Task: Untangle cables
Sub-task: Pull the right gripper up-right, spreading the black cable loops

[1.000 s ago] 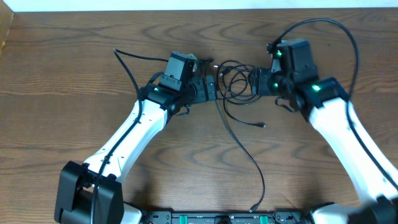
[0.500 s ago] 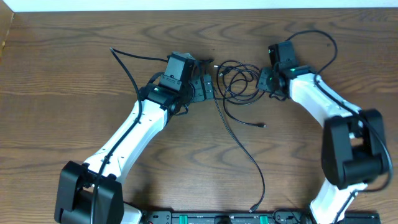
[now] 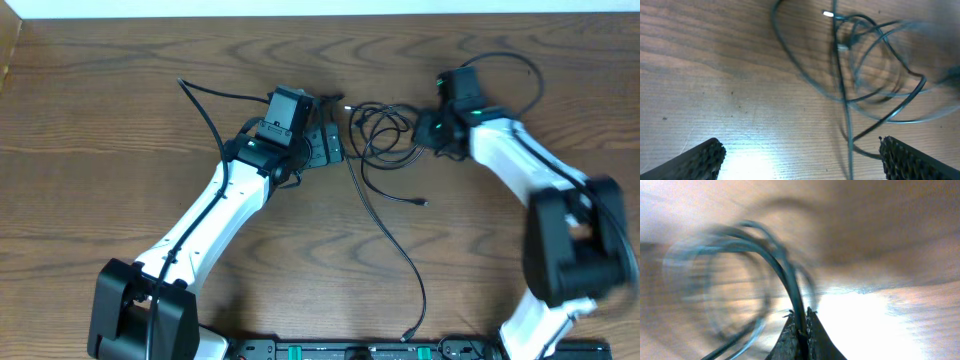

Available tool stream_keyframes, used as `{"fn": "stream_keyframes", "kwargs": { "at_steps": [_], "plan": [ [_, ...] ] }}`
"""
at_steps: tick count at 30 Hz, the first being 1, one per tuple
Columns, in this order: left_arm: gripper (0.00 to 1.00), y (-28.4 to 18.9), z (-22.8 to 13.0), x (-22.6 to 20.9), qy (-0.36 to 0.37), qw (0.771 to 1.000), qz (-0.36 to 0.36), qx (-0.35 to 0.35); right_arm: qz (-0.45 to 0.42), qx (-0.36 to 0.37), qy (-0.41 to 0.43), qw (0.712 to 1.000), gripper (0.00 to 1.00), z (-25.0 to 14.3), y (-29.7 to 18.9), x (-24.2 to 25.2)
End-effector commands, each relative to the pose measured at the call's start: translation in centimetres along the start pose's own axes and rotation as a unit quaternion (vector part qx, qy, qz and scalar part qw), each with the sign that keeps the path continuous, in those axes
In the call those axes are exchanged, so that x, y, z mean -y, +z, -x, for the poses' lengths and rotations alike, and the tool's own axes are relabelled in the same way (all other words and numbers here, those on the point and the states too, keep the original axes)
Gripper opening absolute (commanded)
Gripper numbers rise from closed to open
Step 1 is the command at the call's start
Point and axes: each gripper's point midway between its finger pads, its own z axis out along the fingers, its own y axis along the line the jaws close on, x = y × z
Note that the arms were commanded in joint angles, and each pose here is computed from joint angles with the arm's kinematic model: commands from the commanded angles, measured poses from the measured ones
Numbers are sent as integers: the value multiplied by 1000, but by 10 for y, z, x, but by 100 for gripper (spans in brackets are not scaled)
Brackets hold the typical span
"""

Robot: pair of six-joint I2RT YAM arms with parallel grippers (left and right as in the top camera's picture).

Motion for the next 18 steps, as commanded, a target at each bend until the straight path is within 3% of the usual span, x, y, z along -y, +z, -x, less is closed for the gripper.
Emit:
{"fn": "stream_keyframes", "kwargs": {
  "at_steps": [1, 4, 7, 14, 18],
  "plan": [
    [99, 4, -4, -5, -6, 1000, 12, -7, 184, 130, -107, 968, 1, 52, -142, -77],
    [100, 4, -4, -5, -7, 1000, 11, -7, 262, 203, -174, 927, 1, 52, -230, -107],
    [100, 4, -6, -2, -7, 1000, 2, -13, 283, 254, -224, 897, 1, 34, -295, -118],
    [98, 1, -22, 24, -8, 996, -72, -59, 253, 319, -237, 882, 1, 9, -360, -104],
    [98, -9, -36, 55, -5, 981, -163, -105, 263, 325, -237, 877, 1, 3, -372, -105]
  ]
}}
